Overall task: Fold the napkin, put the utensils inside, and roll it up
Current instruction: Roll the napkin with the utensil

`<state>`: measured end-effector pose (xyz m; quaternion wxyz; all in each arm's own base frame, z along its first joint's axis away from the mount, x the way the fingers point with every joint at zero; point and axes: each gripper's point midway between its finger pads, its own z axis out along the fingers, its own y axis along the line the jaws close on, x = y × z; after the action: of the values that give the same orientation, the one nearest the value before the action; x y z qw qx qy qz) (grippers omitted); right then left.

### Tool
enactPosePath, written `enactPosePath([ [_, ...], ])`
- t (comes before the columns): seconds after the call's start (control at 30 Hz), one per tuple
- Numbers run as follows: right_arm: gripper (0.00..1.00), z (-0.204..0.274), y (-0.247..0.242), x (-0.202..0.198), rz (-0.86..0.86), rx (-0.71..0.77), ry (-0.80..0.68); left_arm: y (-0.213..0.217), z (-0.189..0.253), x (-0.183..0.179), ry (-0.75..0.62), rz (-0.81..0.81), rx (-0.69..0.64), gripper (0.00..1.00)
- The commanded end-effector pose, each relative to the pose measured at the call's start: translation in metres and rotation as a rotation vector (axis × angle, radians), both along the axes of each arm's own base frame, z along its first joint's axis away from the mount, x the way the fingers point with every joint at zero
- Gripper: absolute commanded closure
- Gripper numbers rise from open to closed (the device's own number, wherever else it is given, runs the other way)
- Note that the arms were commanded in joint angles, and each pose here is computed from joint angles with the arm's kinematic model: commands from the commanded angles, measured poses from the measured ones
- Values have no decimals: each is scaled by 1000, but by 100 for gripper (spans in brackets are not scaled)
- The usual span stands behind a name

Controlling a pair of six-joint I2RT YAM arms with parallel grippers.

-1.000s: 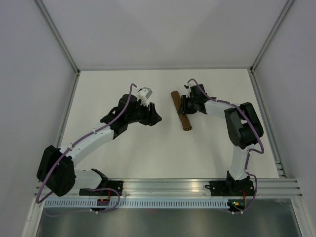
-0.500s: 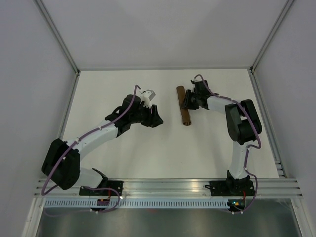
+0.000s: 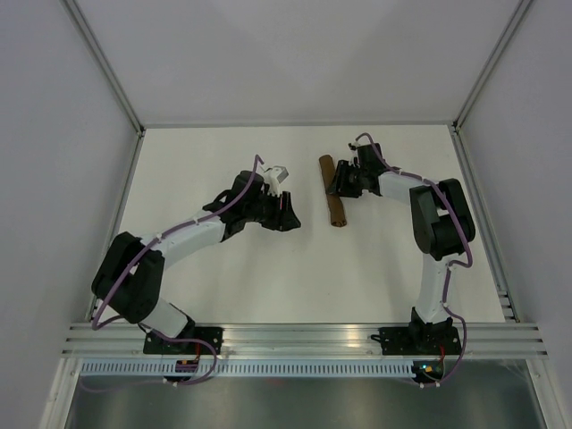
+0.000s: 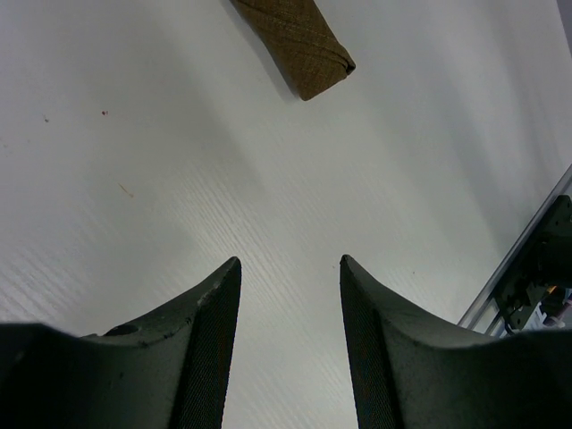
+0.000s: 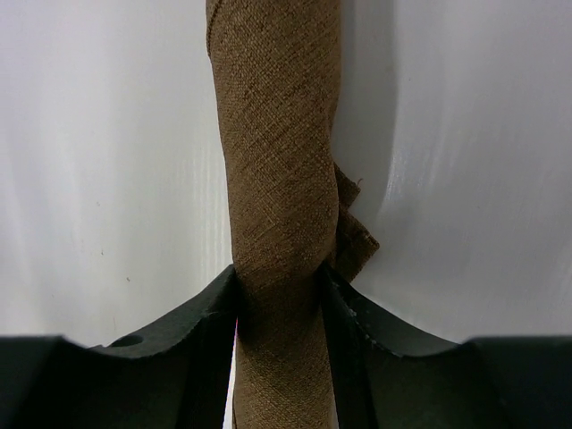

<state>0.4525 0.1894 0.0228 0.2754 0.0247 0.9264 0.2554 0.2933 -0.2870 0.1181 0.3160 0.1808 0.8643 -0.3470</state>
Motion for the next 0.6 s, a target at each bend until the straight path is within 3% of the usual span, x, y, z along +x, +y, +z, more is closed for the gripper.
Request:
enactPosePath([
  [0.0, 51, -62, -33, -52, -51, -106, 280, -19, 24, 17, -29, 1, -89, 47],
  [0.57, 50, -40, -28, -42, -9, -3, 297, -52, -10, 53, 43, 15, -126, 49],
])
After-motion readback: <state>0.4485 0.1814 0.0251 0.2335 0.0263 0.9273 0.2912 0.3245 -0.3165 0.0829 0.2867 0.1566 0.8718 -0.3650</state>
